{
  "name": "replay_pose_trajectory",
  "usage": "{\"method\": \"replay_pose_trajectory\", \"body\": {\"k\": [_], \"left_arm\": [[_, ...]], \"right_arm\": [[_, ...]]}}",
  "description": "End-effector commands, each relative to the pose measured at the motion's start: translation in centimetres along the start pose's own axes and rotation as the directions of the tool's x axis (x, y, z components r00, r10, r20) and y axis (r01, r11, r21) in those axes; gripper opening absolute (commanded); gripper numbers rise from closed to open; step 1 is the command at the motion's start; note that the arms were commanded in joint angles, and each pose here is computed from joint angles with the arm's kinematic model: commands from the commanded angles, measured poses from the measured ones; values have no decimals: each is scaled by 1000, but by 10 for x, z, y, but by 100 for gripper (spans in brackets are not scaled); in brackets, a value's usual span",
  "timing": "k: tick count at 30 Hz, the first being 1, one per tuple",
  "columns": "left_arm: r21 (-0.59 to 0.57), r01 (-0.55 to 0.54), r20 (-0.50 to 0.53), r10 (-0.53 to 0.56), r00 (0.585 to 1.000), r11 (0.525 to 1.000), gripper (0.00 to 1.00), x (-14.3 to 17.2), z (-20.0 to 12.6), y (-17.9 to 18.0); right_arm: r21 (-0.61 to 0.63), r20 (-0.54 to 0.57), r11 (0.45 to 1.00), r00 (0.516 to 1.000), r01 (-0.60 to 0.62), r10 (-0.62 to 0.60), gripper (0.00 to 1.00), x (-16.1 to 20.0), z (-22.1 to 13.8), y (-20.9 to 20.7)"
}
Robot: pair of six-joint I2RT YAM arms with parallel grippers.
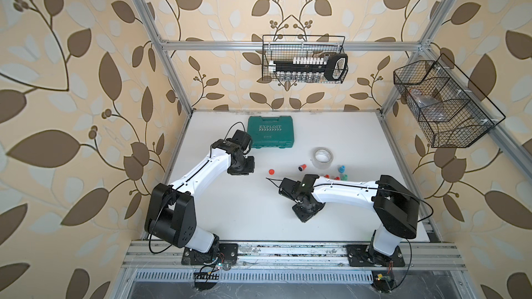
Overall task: Close the stamp cap
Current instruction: Close the cover of the stamp, then place the stamp at the center of the board.
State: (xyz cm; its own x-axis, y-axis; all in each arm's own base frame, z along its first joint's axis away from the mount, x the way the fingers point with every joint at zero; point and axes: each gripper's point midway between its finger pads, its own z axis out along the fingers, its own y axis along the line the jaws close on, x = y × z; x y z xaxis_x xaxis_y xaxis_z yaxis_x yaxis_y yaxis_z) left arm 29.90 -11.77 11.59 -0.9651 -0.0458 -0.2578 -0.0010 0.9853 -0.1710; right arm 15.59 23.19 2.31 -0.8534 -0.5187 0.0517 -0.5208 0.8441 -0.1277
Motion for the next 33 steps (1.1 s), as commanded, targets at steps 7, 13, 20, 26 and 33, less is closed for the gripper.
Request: {"method": "replay_pose_trajectory", "body": {"k": [7,13,20,26,33], "left_arm": [[-18,-7,-1,7,1000,1000,13,3,-3,6],[-17,-8,-1,8,1000,1000,13,3,-3,6],[-8,-6,-4,6,1000,1000,13,3,-2,4],[-5,-5,-10,5,1000,1000,13,3,-1,4],[-6,-3,-16,3,1000,1000,12,3,2,4]], "right_arm": [[57,-327,998,945,34,-14,0,60,104,0],[79,-294,996,954,-42,64,0,62,109,-3],[120,-259,983,951,-142,169,0,66,116,-10],[69,-261,958,921,-280,288,0,72,121,-15],[37,-255,933,900,-358,355,0,75,125,-15]]}}
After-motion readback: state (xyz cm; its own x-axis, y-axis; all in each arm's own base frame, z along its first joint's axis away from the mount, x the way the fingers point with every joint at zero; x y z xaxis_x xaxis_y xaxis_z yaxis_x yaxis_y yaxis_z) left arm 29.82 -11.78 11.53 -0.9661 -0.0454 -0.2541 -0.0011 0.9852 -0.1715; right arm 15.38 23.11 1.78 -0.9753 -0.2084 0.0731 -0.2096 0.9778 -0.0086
